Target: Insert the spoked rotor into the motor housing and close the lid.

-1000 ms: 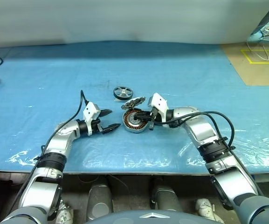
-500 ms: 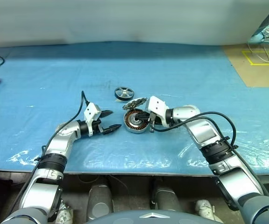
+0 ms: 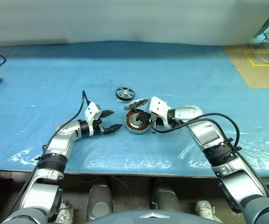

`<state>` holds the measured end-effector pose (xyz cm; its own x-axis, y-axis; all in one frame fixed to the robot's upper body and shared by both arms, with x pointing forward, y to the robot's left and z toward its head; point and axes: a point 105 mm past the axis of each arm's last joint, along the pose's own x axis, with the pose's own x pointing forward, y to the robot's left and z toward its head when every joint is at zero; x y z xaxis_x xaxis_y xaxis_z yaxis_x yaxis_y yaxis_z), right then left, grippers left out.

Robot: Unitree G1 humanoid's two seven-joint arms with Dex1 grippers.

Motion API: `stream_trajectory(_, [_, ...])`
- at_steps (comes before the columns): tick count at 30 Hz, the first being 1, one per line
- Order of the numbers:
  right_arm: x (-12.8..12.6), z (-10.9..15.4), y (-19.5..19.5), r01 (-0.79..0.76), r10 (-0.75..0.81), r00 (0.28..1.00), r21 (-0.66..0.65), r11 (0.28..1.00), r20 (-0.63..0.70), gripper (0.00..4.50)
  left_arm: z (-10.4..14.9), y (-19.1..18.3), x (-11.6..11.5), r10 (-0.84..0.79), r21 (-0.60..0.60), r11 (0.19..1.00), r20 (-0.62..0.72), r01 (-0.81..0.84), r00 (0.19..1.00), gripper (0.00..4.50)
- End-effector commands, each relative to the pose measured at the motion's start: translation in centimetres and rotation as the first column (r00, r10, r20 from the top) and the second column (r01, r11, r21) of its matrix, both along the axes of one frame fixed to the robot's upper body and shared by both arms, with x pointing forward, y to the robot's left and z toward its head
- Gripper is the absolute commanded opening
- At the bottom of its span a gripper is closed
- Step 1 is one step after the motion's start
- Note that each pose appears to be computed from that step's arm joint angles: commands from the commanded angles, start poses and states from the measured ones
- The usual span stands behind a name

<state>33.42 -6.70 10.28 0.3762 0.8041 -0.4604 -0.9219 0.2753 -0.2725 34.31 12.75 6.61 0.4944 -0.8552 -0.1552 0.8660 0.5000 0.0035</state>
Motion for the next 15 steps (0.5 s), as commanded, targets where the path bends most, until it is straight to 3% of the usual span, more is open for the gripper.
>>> stream_trajectory(1, [-1.0,0.0,0.6,-0.018,0.022,0.997,0.061,0.998,-0.078,0.03,0.5,-0.1,0.1,-0.004,-0.002,1.000,0.021,0.004,1.000,4.50])
stream_trajectory(15, [-0.7,3.5,1.6,-0.029,0.037,0.998,0.182,0.983,-0.043,0.03,0.4,0.3,0.0,0.010,-0.001,1.000,0.025,-0.010,1.000,4.50])
